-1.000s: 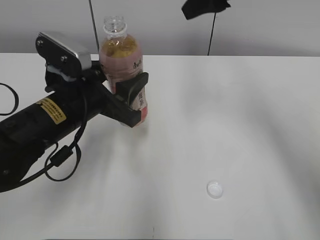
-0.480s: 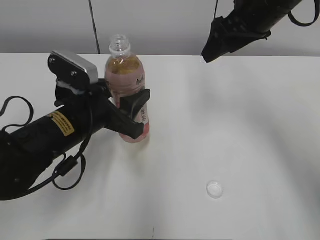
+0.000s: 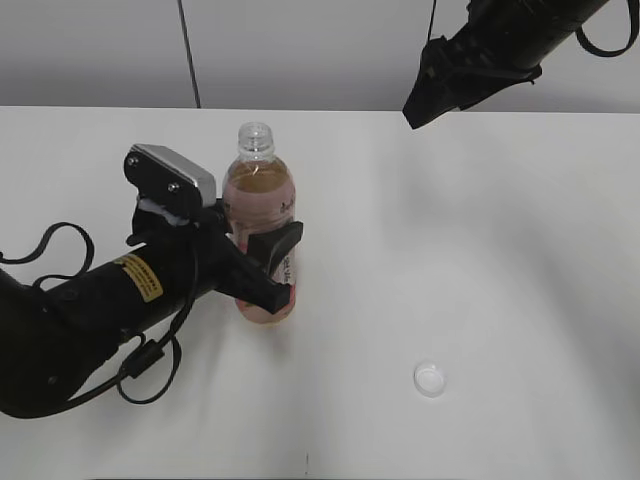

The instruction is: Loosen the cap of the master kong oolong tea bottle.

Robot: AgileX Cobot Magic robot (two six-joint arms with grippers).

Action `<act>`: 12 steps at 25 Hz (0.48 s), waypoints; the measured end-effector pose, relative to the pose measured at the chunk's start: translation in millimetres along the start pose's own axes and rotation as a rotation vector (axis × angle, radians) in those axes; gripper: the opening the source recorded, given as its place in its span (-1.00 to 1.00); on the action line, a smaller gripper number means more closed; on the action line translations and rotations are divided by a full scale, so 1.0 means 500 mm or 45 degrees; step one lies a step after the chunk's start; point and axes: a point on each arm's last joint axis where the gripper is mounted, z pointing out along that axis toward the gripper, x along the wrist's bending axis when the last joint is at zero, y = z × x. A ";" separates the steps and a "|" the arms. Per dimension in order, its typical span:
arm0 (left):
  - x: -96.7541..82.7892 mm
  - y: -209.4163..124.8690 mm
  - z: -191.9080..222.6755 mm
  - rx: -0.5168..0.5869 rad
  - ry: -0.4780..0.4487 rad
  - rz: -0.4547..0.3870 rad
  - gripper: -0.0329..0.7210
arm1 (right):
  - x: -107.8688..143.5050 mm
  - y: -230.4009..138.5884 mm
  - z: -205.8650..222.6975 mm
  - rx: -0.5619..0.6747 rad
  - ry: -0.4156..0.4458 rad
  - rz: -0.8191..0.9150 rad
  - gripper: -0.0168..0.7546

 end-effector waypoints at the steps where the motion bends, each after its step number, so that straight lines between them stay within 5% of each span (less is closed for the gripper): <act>1: 0.000 0.000 0.000 0.000 -0.001 0.001 0.13 | 0.000 0.000 0.000 0.000 0.000 0.000 0.52; 12: -0.004 -0.001 0.000 0.003 -0.030 0.013 0.13 | -0.001 0.000 0.000 0.000 0.000 0.018 0.52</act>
